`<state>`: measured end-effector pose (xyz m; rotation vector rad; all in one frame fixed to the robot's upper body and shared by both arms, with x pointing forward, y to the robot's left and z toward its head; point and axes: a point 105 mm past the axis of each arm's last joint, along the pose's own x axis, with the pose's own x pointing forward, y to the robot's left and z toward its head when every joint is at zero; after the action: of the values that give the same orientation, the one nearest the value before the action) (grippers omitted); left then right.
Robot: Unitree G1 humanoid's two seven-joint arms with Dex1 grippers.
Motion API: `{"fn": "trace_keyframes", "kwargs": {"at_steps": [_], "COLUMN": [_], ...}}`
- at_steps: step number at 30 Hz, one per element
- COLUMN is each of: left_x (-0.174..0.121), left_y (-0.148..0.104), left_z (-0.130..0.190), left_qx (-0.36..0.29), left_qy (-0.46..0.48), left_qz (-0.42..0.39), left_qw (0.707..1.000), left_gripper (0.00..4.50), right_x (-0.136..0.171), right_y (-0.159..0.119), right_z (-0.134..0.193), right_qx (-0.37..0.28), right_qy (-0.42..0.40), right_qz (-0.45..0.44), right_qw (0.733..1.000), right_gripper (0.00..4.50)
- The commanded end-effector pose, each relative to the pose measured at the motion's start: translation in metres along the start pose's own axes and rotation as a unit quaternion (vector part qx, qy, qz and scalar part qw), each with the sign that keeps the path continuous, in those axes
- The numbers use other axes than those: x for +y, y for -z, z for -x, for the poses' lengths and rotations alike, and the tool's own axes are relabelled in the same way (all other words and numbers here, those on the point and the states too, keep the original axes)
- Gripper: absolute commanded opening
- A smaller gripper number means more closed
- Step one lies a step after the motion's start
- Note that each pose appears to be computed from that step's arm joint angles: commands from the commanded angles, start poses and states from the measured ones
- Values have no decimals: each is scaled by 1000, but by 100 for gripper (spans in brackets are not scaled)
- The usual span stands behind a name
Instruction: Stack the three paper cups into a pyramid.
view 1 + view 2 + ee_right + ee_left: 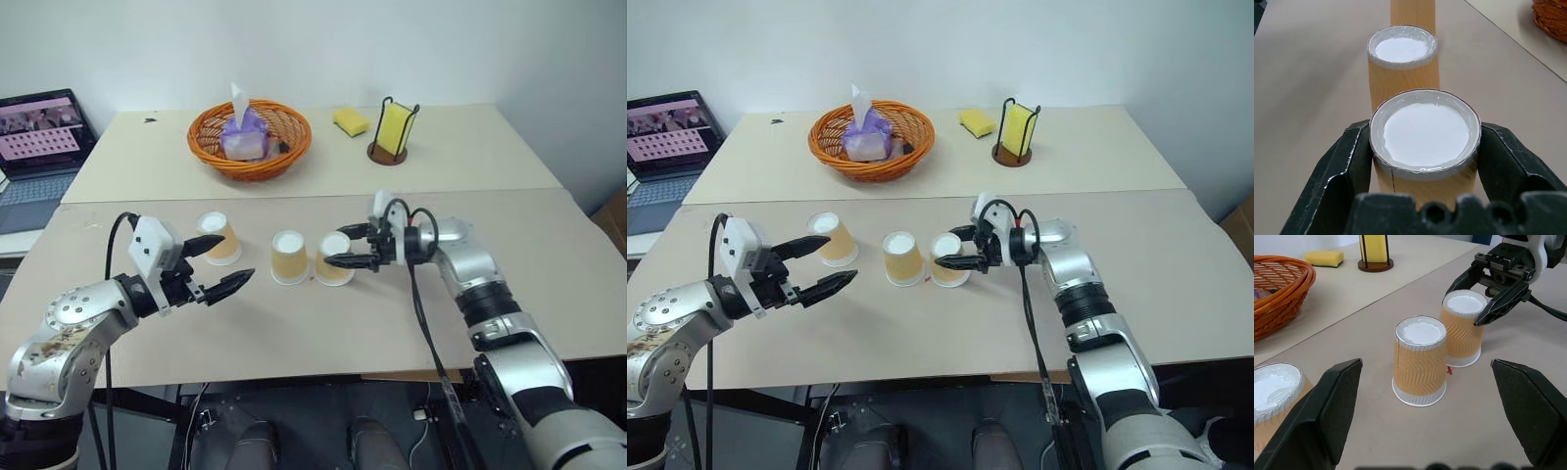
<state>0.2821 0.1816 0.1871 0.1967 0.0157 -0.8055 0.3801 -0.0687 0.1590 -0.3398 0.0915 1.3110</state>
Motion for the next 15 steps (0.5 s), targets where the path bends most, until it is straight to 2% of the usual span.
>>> {"fn": "trace_keyframes", "kwargs": {"at_steps": [1,15], "left_x": [-2,-2], "left_y": [-11,-13], "left_z": [3,2], "left_qx": [-14,-15], "left_qy": [-2,0], "left_qz": [-21,-21], "left_qw": [1000,1000], "left_gripper": [450,450], "right_x": [-4,-11], "right_y": [-13,-18], "right_z": [-8,-15], "right_qx": [-11,-23], "right_qy": [0,9], "right_qz": [20,10], "right_qw": [1000,1000], "right_gripper": [280,280]}}
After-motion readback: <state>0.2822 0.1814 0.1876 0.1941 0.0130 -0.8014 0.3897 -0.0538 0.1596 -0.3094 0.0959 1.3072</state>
